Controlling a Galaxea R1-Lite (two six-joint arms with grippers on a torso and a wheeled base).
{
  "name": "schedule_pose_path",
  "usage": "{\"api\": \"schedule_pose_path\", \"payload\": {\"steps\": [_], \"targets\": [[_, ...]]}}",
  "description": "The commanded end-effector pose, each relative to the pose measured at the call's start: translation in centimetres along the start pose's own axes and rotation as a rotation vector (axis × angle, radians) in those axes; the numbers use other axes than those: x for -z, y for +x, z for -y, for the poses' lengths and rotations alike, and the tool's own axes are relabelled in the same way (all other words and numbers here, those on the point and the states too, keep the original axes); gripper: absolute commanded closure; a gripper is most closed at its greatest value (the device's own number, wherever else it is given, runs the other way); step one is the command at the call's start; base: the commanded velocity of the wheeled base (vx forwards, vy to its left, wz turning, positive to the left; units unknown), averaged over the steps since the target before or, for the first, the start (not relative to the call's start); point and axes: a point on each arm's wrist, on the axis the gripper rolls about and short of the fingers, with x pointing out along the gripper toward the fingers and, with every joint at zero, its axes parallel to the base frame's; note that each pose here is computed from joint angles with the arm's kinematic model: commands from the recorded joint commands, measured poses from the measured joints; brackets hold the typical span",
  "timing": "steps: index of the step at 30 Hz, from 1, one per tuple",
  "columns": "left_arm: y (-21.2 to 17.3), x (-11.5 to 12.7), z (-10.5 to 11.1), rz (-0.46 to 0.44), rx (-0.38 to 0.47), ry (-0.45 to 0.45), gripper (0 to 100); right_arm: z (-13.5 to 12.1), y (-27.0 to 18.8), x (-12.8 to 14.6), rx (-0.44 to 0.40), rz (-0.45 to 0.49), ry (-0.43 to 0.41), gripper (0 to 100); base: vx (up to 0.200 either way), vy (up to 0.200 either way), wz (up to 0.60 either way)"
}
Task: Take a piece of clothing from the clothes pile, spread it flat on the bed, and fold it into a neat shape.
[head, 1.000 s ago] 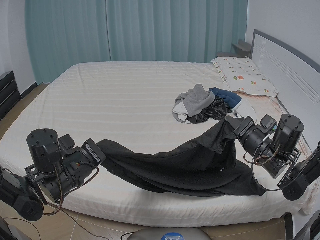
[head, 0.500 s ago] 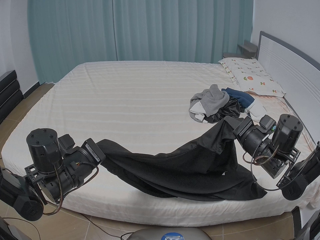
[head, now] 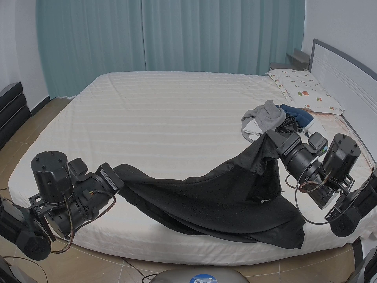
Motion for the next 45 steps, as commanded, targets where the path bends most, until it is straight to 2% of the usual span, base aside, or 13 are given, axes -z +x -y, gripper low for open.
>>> {"api": "schedule_pose_path", "payload": {"steps": [1, 28, 39, 45], "targets": [[0.0, -0.2, 0.0, 0.011, -0.001, -0.002, 100, 0.3, 0.2, 0.3, 0.006, -0.004, -0.001, 100, 0.0, 0.2, 0.0], [0.0, -0.6, -0.1, 0.024, -0.004, -0.005, 100, -0.3, 0.0, -0.2, -0.026, 0.026, 0.005, 100, 0.0, 0.2, 0.0], [-0.1, -0.1, -0.1, -0.005, 0.001, -0.002, 100, 0.0, -0.2, -0.5, -0.013, 0.034, -0.005, 100, 0.0, 0.0, 0.0], [-0.4, 0.0, 0.2, -0.005, 0.015, -0.001, 100, 0.2, -0.8, -2.3, -0.01, 0.063, -0.019, 100, -0.067, 0.0, 0.0]]}}
